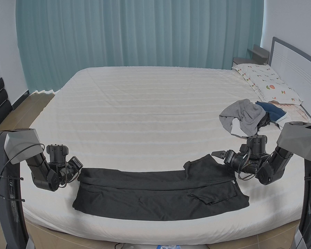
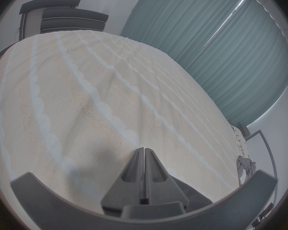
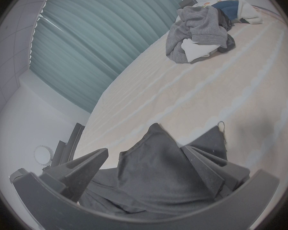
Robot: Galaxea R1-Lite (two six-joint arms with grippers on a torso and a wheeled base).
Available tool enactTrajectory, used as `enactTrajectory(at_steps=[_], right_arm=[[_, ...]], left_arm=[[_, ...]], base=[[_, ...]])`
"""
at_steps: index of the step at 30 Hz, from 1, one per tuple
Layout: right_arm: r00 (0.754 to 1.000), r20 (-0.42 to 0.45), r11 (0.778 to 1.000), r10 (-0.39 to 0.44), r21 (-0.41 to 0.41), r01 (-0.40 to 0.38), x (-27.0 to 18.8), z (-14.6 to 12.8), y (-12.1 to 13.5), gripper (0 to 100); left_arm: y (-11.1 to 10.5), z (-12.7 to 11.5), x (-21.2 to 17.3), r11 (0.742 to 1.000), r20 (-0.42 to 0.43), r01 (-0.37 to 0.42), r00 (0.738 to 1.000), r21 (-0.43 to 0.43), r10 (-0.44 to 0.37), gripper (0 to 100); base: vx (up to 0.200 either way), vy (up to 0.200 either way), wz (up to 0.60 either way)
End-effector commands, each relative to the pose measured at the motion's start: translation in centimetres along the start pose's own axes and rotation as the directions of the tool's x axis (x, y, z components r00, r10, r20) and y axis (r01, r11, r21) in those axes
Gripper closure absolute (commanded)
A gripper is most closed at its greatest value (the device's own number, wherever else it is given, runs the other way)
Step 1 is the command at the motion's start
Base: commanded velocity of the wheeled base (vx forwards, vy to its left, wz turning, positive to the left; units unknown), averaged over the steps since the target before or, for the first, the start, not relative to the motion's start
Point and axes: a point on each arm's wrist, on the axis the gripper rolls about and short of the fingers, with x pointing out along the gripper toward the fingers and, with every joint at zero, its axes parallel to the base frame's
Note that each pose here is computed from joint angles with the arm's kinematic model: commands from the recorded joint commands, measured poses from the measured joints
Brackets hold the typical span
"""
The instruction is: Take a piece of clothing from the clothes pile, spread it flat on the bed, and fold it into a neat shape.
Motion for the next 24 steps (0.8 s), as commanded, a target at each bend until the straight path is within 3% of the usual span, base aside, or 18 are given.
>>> enactTrajectory(at_steps=[1,8,9,24], right_arm=[[1.000,-0.015,1.000,-0.011,-0.004,0.010,1.4,-0.1,-0.6,0],[0.998,-0.054,0.999,-0.039,-0.022,0.037,1.5,-1.1,-1.3,0],[0.998,-0.057,0.999,-0.040,-0.028,0.039,1.5,-1.1,-1.3,100],[0.996,-0.064,0.996,-0.069,-0.054,0.065,-0.7,-1.1,-1.7,100]], left_arm=[[0.0,-0.1,0.0,1.000,-0.002,-0.001,1.000,0.001,0.001,100],[0.0,-0.1,0.0,1.000,-0.003,-0.001,1.000,0.002,0.001,100],[0.0,-0.1,0.0,1.000,-0.003,-0.001,1.000,0.002,0.001,100],[0.0,-0.1,0.0,1.000,-0.003,-0.001,1.000,0.002,0.001,100]], base=[[0.000,0.000,0.00],[0.000,0.000,0.00],[0.000,0.000,0.00],[0.000,0.000,0.00]])
